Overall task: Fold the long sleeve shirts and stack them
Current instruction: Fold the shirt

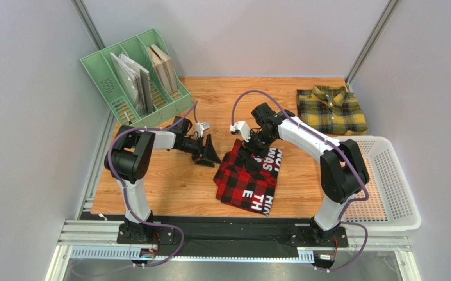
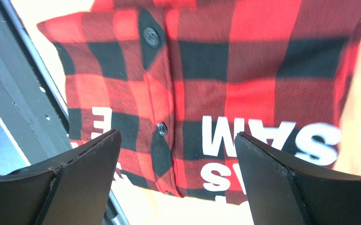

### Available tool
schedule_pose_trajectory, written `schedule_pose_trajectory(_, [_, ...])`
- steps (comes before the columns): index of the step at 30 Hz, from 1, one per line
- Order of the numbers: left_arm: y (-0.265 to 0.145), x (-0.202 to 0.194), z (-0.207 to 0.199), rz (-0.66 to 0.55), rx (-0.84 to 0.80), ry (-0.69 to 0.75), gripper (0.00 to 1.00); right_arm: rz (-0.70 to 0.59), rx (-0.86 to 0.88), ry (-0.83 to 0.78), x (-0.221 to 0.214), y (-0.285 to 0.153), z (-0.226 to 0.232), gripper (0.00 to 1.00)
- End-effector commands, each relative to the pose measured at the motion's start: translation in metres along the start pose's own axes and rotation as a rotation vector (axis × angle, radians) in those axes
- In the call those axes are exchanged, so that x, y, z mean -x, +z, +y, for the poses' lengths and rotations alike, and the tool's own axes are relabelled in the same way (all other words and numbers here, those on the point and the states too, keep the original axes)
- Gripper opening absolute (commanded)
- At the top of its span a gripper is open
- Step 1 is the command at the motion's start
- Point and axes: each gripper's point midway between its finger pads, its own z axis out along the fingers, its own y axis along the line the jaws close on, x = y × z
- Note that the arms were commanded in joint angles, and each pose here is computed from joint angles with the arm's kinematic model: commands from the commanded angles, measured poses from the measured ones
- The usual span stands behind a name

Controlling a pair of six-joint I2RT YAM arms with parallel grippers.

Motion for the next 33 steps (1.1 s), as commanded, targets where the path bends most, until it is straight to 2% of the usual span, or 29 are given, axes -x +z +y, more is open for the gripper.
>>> schedule_pose_trajectory(1, [0.024,-0.005,0.017,0.035,0.025,-0.018,0.72,0.010,-0.053,0.088,-0.011,0.005,-0.007,0.96])
schedule_pose_trajectory(7, [0.039,-0.011,0.027,0.058,0.025,-0.059,0.69,0.035,-0.041,0.160,-0.023,0.021,-0.021,0.95])
schedule_pose_trajectory(17, [0.062,-0.008,0.010,0.067,-0.043,-0.006,0.63,0.073,-0.026,0.217,-0.030,0.041,-0.032,0.93])
schedule_pose_trajectory(22, [0.066,0.003,-0.003,0.036,-0.096,0.019,0.61,0.065,-0.030,0.236,-0.026,0.044,-0.034,0.93])
schedule_pose_trajectory(24, [0.071,0.005,-0.006,0.039,-0.105,0.041,0.57,0.059,-0.032,0.242,-0.024,0.044,-0.035,0.93])
schedule_pose_trajectory(30, [0.092,-0.003,-0.010,0.075,-0.143,0.030,0.53,0.033,-0.057,0.261,-0.018,0.042,-0.038,0.93])
schedule_pose_trajectory(33, [0.093,-0.004,-0.010,0.083,-0.143,0.037,0.33,0.033,-0.075,0.273,-0.019,0.039,-0.039,0.93])
